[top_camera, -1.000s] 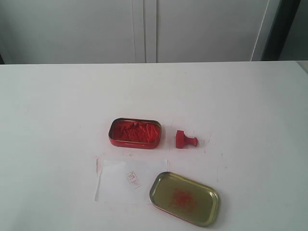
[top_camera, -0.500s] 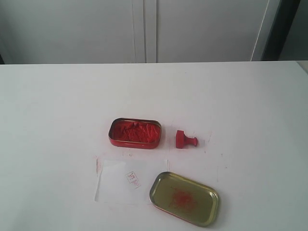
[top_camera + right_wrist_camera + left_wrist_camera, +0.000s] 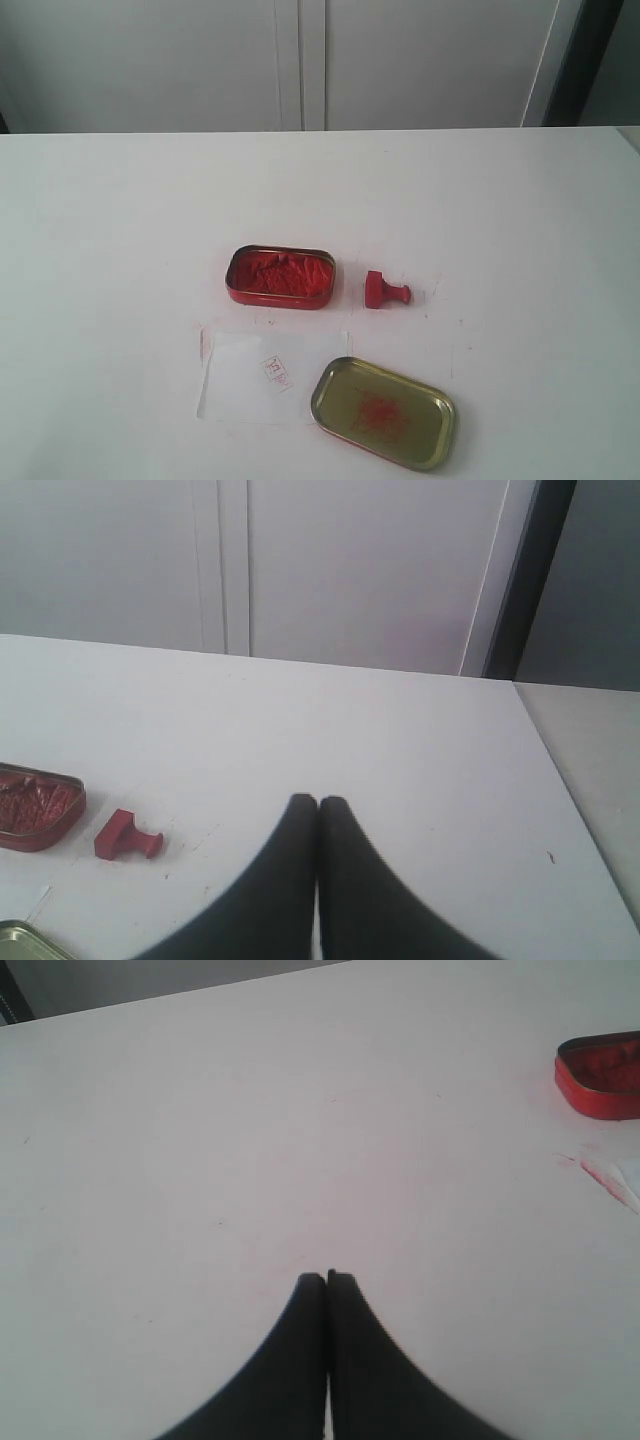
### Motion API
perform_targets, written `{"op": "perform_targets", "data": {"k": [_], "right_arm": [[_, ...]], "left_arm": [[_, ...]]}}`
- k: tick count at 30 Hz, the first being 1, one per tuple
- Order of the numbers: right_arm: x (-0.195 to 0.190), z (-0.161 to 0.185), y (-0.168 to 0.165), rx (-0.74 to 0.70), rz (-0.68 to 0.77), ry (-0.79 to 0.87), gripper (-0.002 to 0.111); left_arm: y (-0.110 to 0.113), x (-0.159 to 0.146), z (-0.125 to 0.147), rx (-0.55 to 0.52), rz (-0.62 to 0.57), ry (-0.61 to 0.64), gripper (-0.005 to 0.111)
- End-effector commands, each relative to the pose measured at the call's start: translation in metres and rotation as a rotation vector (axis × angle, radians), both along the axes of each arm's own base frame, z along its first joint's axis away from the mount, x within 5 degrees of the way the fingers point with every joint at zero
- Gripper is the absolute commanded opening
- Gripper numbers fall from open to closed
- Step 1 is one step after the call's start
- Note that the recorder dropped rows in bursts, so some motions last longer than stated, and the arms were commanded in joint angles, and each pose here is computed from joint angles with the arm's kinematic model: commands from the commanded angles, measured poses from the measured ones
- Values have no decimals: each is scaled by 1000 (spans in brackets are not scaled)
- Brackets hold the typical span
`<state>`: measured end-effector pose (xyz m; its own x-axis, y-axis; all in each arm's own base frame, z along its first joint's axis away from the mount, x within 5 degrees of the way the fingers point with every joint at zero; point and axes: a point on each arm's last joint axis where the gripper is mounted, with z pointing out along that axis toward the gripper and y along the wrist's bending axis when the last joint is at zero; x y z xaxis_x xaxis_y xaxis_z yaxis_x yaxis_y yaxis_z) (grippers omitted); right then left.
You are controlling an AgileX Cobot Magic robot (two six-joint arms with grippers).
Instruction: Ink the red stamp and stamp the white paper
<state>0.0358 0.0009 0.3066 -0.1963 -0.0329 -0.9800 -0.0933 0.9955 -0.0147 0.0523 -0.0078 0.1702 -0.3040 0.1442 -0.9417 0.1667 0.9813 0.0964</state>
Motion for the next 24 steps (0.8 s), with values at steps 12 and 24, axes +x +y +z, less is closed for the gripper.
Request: {"op": "perform_targets", "data": {"k": [12, 24], "right_arm": [[-7, 1, -1, -14, -6, -41, 0], [-21, 2, -3, -4, -7, -118, 0]], "left_arm": [[0, 0, 0, -1, 2, -6, 0], [0, 0, 0, -1, 2, -6, 0]]}}
